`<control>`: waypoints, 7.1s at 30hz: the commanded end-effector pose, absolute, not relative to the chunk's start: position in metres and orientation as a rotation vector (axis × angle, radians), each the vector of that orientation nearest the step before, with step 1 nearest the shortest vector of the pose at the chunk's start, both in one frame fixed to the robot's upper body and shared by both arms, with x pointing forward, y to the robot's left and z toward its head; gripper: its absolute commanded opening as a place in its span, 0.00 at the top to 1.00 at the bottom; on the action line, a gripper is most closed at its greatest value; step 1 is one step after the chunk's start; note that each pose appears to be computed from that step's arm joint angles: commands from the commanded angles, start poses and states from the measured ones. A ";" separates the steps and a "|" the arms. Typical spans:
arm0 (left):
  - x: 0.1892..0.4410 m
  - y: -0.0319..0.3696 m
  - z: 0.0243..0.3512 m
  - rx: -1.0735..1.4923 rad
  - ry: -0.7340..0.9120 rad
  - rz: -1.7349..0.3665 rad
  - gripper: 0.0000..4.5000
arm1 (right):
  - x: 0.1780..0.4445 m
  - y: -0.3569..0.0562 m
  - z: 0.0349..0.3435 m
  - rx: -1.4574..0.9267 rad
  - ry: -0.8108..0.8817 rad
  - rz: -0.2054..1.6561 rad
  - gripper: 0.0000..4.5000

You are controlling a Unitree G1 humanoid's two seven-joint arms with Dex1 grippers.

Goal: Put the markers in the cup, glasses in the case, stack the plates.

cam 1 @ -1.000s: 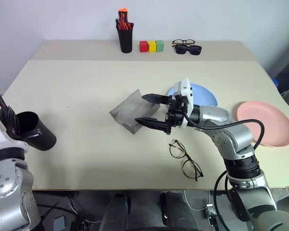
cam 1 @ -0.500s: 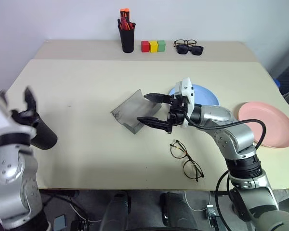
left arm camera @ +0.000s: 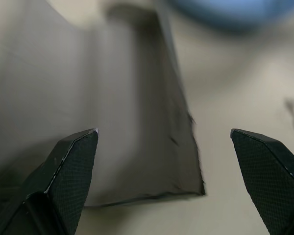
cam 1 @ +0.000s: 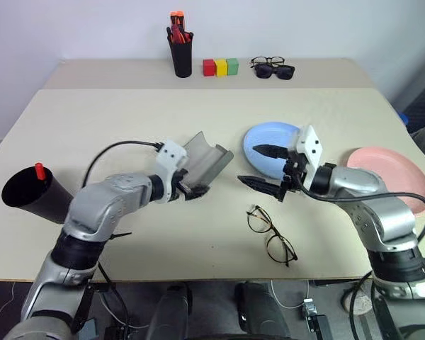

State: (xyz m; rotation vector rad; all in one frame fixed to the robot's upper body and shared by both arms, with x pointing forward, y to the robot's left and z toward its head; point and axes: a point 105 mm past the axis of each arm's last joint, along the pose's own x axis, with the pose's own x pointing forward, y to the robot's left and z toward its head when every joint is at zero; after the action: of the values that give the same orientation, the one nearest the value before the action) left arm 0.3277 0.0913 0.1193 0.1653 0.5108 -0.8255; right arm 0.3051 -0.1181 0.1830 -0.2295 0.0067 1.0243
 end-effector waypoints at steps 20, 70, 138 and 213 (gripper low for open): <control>0.295 0.099 0.124 0.777 0.242 -1.500 1.00 | 0.256 -0.165 0.159 -0.284 0.277 0.872 0.00; 0.305 0.145 0.163 0.398 0.011 -0.882 0.70 | 0.235 -0.174 0.145 -0.344 0.573 0.860 0.88; 0.334 0.156 0.184 0.255 -0.054 -0.733 0.98 | 0.339 -0.051 0.185 -0.541 0.217 1.282 0.00; 0.339 0.078 0.161 0.417 0.238 -1.289 1.00 | 0.269 -0.141 0.180 -0.447 0.276 0.995 0.99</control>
State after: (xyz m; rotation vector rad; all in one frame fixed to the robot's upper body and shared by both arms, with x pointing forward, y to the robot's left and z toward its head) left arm 0.3477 0.0826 0.1544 0.3954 0.2629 -1.2442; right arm 0.2779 -0.1432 0.1620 -0.4309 0.3388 0.9580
